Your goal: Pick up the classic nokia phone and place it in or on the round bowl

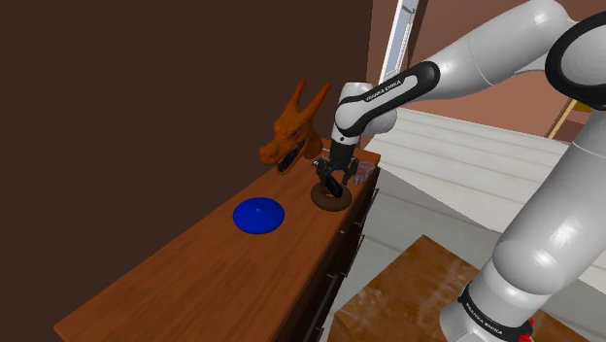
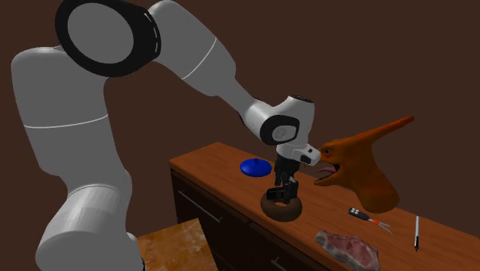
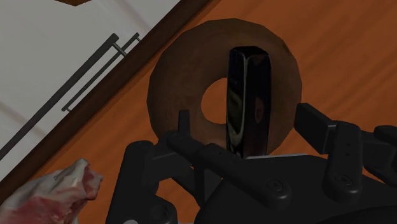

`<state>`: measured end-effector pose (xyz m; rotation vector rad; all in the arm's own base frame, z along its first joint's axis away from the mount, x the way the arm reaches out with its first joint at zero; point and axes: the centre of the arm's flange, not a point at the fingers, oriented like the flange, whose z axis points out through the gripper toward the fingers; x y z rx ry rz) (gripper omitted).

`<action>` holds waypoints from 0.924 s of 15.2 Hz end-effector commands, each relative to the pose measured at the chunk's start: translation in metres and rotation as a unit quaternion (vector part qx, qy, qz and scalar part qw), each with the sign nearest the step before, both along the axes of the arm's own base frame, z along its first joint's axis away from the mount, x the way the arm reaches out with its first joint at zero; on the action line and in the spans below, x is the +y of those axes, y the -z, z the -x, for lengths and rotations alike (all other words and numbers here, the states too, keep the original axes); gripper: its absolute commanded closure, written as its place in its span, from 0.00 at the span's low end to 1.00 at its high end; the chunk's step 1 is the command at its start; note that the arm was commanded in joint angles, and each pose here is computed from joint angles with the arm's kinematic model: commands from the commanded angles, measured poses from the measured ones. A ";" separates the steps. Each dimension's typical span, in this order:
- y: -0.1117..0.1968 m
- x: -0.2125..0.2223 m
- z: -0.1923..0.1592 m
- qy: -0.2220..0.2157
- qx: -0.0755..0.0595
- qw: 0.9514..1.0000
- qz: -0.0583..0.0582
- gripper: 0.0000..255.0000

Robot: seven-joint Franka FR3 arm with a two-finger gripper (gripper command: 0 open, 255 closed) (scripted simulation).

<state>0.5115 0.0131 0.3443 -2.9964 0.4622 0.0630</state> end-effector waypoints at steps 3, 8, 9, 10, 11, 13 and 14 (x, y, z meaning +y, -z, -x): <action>-0.013 -0.002 0.000 0.000 0.000 1.000 0.000 0.00; -0.050 -0.006 -0.001 0.000 0.000 1.000 0.000 0.00; -0.050 -0.006 -0.001 0.000 0.000 1.000 0.000 0.00; -0.050 -0.006 -0.001 0.000 0.000 1.000 0.000 0.00; -0.050 -0.006 -0.001 0.000 0.000 1.000 0.000 0.00; -0.050 -0.006 -0.001 0.000 0.000 1.000 0.000 0.00; -0.050 -0.006 -0.001 0.000 0.000 1.000 0.000 0.00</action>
